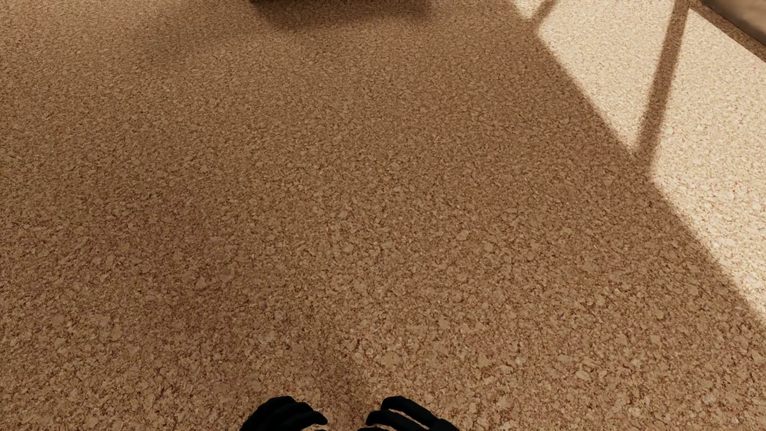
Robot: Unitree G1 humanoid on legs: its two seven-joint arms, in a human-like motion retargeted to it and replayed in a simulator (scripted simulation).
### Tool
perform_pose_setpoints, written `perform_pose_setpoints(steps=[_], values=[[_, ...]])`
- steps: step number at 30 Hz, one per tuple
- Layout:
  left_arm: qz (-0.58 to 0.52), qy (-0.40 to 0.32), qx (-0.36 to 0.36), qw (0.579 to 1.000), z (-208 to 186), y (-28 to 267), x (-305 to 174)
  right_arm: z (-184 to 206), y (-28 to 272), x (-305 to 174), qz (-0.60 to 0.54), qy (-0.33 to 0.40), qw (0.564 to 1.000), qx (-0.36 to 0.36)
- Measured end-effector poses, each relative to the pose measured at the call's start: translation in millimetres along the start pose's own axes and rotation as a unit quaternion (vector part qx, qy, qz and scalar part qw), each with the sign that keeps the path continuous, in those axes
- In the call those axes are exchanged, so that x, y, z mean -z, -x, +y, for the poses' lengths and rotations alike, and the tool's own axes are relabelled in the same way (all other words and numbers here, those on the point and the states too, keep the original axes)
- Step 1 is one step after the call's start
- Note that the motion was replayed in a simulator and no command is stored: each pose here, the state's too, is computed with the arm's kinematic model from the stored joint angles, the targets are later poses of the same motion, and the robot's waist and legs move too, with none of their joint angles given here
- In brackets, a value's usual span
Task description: Walk towards dark sofa
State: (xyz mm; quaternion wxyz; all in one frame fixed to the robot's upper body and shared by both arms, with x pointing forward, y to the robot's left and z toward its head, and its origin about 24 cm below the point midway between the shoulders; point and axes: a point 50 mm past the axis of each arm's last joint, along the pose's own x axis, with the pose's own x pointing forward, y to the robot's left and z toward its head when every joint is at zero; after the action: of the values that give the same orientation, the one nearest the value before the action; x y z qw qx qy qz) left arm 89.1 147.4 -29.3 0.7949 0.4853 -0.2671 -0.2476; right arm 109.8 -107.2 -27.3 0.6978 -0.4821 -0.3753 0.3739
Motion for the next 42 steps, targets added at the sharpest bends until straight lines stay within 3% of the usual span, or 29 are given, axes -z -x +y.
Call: perform_pose_setpoints(steps=[2,12,16,21,24,29,38,40,42], values=[[-0.003,-0.001,-0.017,1.000,5,-6,-1,1,-2,-1,-0.010,-0.007,1.000,0.018],[0.013,-0.026,-0.087,0.996,11,-21,-6,16,11,-4,0.004,-0.031,0.999,-0.031],[0.005,0.001,-0.148,0.989,25,-36,-13,15,9,4,0.002,0.001,1.000,0.004],[0.027,0.003,-0.138,0.990,14,-30,-14,17,27,5,-0.031,-0.014,0.996,-0.078],[0.027,0.030,-0.156,0.987,16,-37,-18,9,23,10,-0.056,0.009,0.996,-0.069],[0.034,0.041,-0.098,0.994,-1,-23,-19,5,26,11,-0.030,0.037,0.997,-0.052],[0.051,0.061,-0.077,0.994,-5,-19,-15,-2,15,14,0.015,0.068,0.998,-0.010],[0.062,0.051,-0.071,0.994,-7,-17,-8,-6,7,13,-0.003,0.074,0.997,0.036],[0.059,0.032,-0.042,0.997,-10,-7,-3,-2,7,11,-0.005,0.067,0.997,0.028]])
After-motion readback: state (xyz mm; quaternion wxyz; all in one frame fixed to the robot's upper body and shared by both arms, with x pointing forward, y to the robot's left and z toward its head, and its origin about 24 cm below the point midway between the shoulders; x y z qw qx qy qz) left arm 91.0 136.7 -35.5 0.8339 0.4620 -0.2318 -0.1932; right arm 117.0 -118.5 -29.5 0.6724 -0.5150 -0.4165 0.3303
